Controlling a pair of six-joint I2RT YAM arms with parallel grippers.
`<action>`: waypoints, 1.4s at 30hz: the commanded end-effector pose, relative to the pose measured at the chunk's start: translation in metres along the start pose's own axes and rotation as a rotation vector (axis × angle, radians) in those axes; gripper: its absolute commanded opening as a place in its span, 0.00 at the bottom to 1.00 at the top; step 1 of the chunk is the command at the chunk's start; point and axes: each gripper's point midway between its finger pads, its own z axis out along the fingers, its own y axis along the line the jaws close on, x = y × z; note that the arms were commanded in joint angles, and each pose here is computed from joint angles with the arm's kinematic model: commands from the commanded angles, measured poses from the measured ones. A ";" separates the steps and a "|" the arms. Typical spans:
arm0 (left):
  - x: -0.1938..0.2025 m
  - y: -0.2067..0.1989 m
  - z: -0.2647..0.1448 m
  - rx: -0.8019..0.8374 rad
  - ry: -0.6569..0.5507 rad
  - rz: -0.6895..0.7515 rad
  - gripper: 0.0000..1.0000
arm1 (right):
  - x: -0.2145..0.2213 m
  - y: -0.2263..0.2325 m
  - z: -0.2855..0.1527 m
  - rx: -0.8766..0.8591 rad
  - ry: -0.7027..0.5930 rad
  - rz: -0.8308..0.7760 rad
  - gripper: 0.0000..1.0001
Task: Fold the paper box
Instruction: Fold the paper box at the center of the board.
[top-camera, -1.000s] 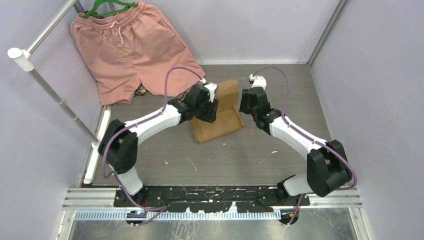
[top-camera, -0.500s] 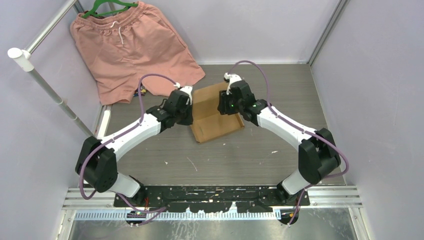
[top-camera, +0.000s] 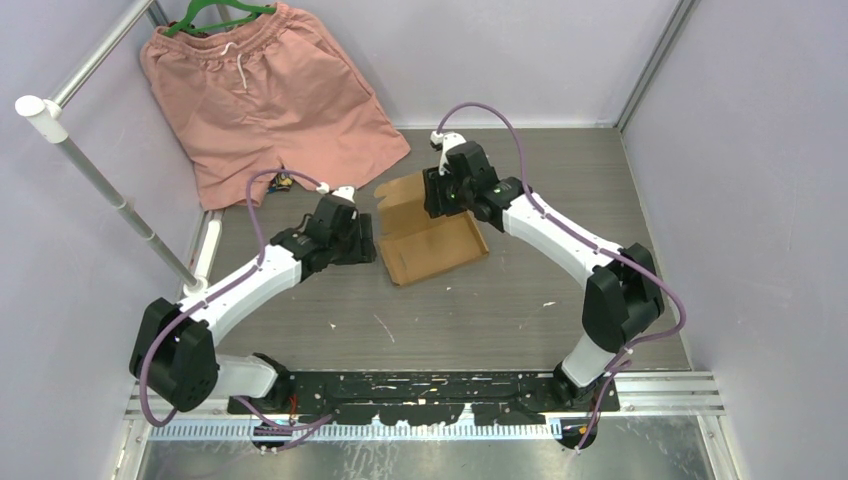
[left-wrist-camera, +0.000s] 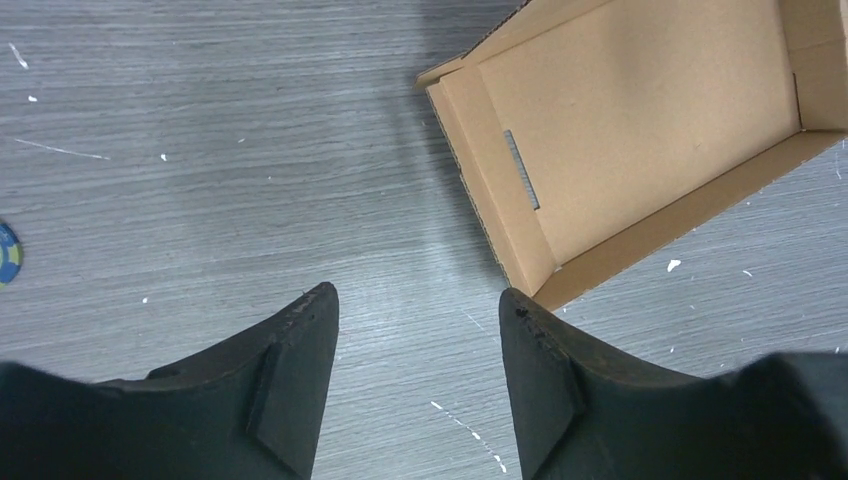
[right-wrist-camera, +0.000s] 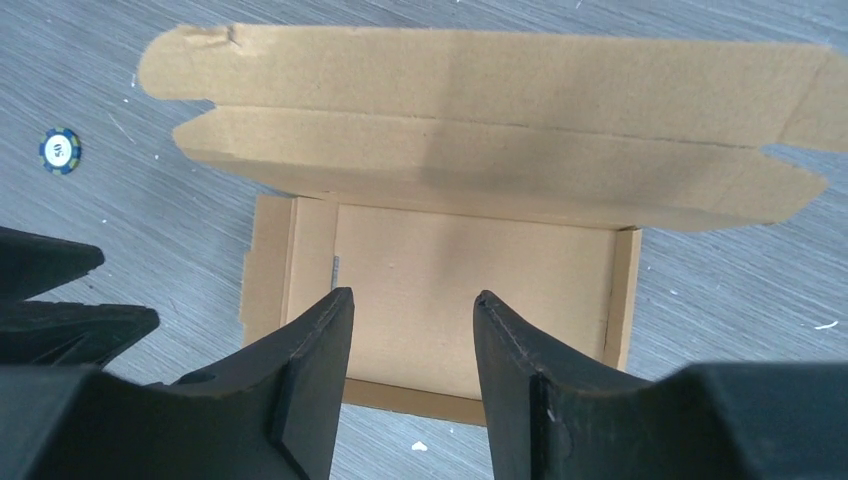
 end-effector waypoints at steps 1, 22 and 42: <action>-0.006 -0.006 -0.003 0.051 -0.025 -0.043 0.61 | -0.043 0.010 -0.019 -0.037 -0.082 -0.057 0.56; 0.017 -0.020 0.019 0.300 0.098 -0.174 0.64 | -0.055 -0.055 -0.052 0.079 -0.044 0.133 0.44; 0.032 0.004 0.061 0.149 0.158 -0.185 0.44 | 0.031 0.030 0.024 -0.055 0.179 0.093 0.40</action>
